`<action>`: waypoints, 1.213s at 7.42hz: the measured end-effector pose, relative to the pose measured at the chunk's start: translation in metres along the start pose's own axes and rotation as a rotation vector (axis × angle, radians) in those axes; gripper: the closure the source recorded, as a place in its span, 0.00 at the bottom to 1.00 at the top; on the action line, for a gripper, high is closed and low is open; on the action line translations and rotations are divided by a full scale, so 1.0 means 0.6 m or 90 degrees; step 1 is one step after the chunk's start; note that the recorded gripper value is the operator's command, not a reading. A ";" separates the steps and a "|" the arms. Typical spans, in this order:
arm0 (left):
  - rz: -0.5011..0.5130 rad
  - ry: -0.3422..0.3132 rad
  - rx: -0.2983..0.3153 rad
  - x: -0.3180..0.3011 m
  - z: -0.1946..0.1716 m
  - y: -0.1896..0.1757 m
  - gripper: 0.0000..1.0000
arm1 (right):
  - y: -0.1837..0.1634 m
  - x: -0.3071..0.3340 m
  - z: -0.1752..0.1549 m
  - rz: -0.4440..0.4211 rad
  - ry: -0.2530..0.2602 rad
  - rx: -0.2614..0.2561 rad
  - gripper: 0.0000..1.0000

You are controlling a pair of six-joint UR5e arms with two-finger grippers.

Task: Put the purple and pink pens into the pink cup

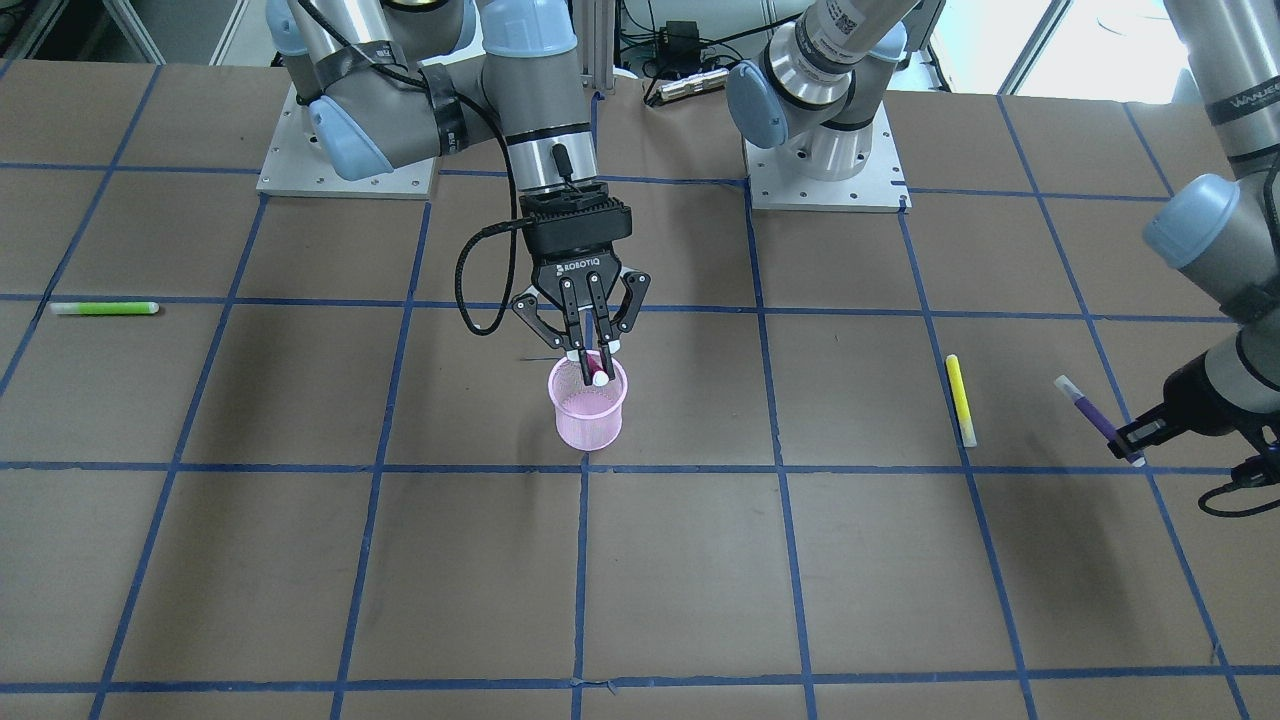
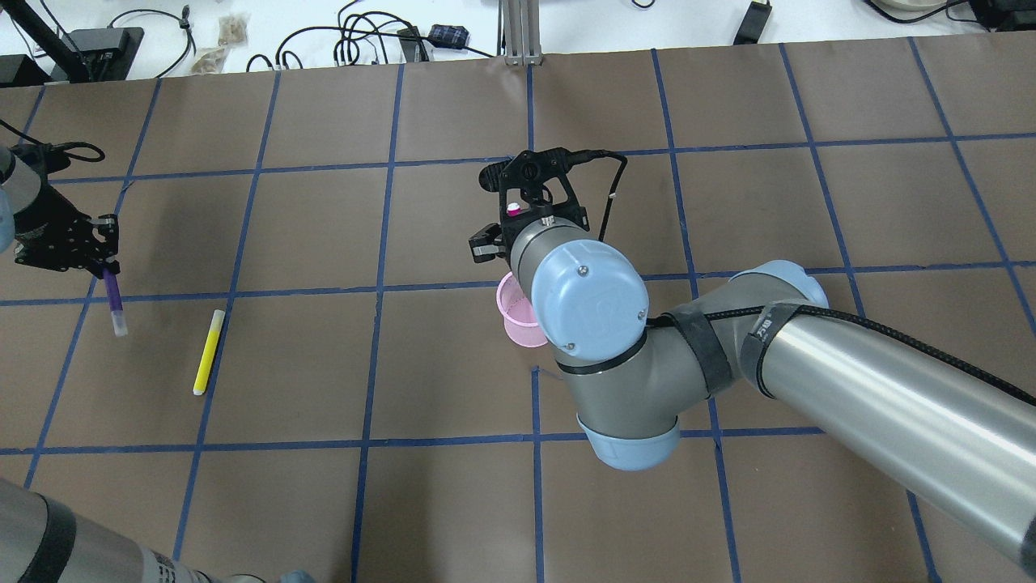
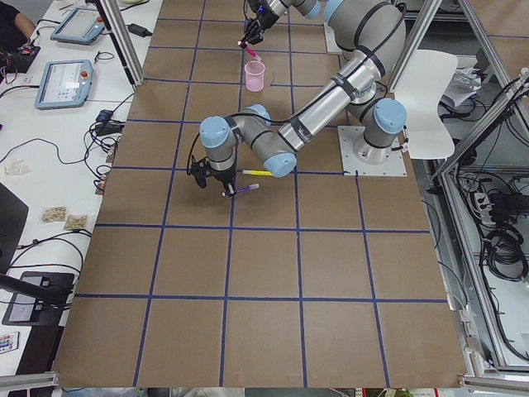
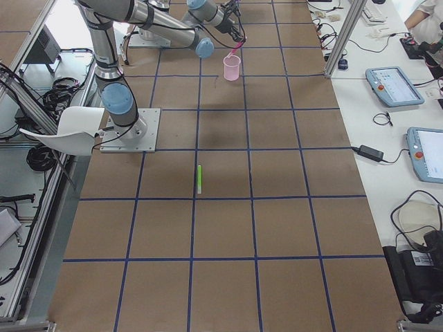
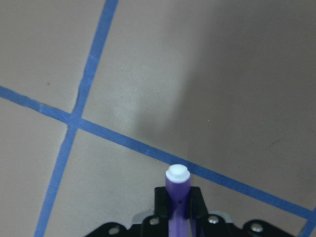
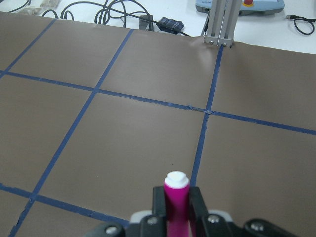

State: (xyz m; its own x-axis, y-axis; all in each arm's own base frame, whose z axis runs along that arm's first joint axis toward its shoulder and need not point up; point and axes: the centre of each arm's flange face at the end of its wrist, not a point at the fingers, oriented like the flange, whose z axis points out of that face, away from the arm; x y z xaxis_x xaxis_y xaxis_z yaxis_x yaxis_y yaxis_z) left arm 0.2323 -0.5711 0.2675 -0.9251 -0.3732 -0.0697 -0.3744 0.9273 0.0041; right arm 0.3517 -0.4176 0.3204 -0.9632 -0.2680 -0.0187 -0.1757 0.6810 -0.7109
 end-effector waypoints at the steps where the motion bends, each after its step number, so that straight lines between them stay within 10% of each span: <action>1: 0.004 -0.007 0.018 0.021 -0.029 0.005 1.00 | 0.010 -0.003 0.021 0.002 -0.001 0.011 1.00; 3: 0.010 -0.018 0.054 0.089 -0.085 0.019 1.00 | 0.022 -0.006 0.052 0.006 -0.004 0.040 1.00; 7: 0.006 -0.012 0.109 0.215 -0.157 0.056 1.00 | 0.063 0.001 0.068 0.008 0.008 0.019 0.00; 9: -0.003 -0.004 0.125 0.262 -0.181 0.075 1.00 | 0.067 0.008 0.072 0.016 0.013 0.002 0.00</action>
State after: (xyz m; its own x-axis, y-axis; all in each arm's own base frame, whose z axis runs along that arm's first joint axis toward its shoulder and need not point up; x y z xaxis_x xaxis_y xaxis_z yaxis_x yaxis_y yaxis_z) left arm 0.0630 -0.5911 0.3648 -0.9227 -0.3781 -0.0754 -0.3588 0.9136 -0.1913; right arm 0.3487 -0.4206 0.2613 -0.9713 -0.2368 -0.0228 -0.1503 0.6853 -0.7126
